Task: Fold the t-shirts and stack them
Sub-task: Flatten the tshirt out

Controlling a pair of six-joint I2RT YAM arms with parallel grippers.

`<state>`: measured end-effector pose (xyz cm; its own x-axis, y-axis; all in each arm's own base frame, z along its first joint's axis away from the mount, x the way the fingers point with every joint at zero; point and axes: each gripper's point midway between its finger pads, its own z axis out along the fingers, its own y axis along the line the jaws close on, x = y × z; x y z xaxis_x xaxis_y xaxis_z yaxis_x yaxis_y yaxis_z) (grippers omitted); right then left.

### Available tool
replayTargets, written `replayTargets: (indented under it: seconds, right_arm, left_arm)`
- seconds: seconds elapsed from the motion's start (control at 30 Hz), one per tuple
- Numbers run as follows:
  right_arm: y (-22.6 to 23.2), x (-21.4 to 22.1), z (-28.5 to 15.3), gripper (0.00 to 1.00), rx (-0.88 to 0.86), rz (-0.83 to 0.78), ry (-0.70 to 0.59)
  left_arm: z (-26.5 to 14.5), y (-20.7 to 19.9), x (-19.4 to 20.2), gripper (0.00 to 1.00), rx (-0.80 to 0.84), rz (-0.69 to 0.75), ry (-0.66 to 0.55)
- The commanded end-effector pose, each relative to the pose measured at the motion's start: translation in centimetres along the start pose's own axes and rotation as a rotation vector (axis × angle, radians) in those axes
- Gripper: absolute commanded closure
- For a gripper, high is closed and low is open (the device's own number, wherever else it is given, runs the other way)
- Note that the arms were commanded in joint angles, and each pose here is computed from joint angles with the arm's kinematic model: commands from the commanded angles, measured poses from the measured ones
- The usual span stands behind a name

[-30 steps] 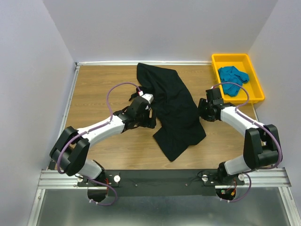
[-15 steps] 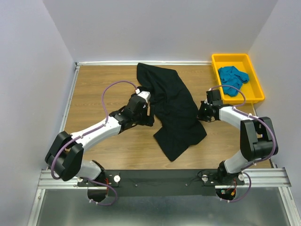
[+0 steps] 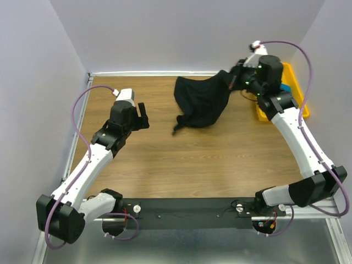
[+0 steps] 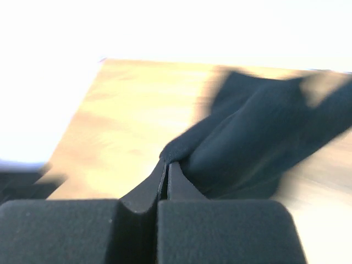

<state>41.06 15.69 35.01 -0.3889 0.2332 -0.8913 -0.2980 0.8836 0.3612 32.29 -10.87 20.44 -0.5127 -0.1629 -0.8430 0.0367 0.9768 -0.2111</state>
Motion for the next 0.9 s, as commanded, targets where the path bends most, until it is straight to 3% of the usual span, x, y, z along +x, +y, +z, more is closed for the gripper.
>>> replayTargets:
  seconds: [0.0, 0.17, 0.33, 0.47, 0.67, 0.87]
  right_arm:
    - [10.3, 7.7, 1.0, 0.99, -0.274, -0.018, 0.236]
    - [18.7, 20.6, 1.2, 0.96, -0.4, -0.072, 0.521]
    - [20.0, 27.1, 0.7, 0.47, -0.424, -0.096, 0.681]
    - [15.5, 25.3, 1.9, 0.35, -0.242, -0.175, 0.58]
    - [3.6, 23.0, 3.2, 0.36, 0.008, -0.084, 0.549]
    - [-3.1, 23.8, 2.7, 0.36, 0.144, -0.025, 0.574]
  left_arm:
    - [-1.4, 2.4, -0.9, 0.16, -0.075, 0.027, -0.024]
    - [-2.1, 2.7, -0.8, 0.16, -0.069, -0.02, -0.054]
    - [-1.5, 1.7, 0.8, 0.16, -0.01, -0.051, -0.016]
    - [-0.6, 0.6, 2.3, 0.15, 0.064, -0.047, 0.023]
    - [1.8, -2.8, 3.3, 0.15, 0.234, -0.007, 0.09]
    - [6.5, -3.9, 4.7, 0.14, 0.237, -0.005, 0.212]
